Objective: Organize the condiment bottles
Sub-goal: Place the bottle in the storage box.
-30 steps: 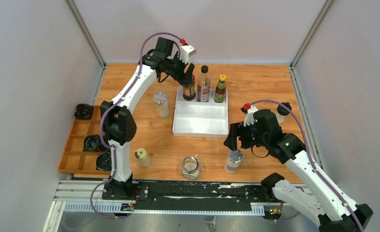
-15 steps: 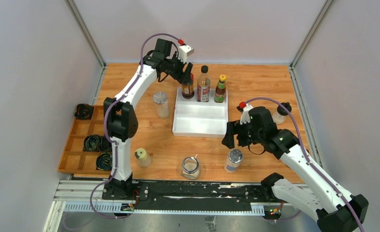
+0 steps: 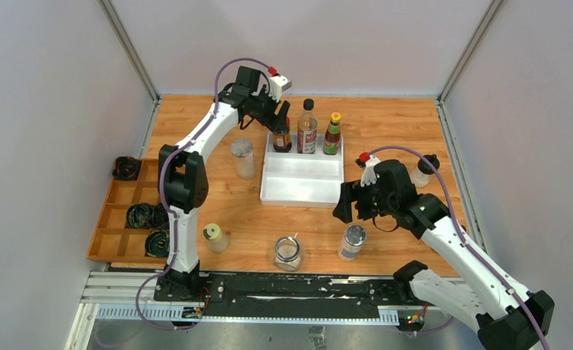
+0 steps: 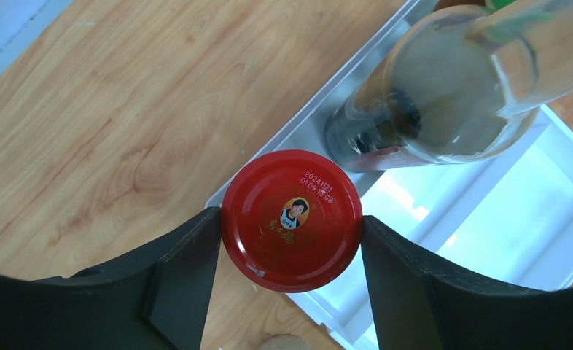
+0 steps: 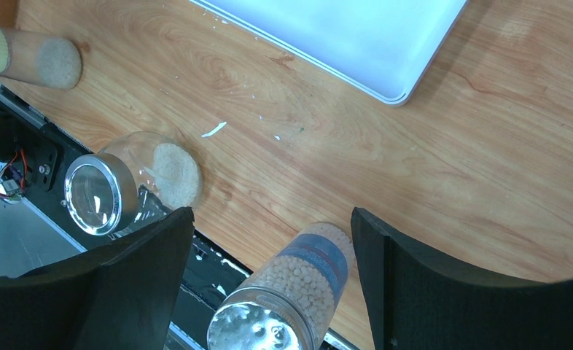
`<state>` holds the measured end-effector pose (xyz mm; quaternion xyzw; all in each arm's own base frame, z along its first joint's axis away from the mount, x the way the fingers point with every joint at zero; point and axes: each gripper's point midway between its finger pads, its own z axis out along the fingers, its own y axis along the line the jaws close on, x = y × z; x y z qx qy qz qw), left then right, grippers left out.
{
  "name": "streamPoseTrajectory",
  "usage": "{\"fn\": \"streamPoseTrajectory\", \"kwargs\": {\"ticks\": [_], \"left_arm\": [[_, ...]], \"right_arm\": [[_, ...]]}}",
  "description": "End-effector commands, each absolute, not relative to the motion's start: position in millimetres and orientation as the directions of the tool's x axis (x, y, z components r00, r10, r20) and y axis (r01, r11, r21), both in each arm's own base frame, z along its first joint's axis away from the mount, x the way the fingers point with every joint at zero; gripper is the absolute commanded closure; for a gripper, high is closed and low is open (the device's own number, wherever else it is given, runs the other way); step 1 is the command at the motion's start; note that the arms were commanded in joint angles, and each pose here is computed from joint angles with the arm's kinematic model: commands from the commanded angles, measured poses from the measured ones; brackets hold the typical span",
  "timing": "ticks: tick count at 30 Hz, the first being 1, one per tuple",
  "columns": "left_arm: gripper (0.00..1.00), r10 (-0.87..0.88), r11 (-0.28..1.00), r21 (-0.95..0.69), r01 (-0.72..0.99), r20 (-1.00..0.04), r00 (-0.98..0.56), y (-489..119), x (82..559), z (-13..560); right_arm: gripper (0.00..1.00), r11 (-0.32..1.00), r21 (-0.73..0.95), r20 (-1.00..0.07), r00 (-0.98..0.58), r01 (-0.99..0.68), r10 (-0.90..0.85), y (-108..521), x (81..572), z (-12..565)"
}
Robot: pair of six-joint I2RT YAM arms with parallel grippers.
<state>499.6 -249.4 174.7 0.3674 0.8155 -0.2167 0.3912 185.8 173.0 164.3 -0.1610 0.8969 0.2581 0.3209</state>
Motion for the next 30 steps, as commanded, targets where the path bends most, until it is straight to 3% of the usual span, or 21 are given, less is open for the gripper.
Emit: {"fn": "streamPoseTrajectory", "kwargs": {"ticks": [1,10,21,30], "left_arm": [[0.37,0.383,0.645,-0.024,0.764,-0.854,-0.351,-254,516,196],[0.35,0.384,0.652,-0.03,0.758,-0.848,-0.365,-253,516,187],[0.24,0.381,0.66,-0.048,0.749,-0.839,-0.389,-253,516,181],[0.21,0.39,0.661,-0.047,0.749,-0.831,-0.396,-251,512,185]], "right_arm": [[0.16,0.802,0.356,-0.656,-0.74,-0.48,-0.151,176,182,159],[0.16,0.798,0.362,-0.653,-0.742,-0.482,-0.152,177,181,157],[0.16,0.795,0.366,-0.652,-0.743,-0.483,-0.152,178,180,156],[0.16,0.789,0.373,-0.656,-0.74,-0.488,-0.148,178,178,158]]}}
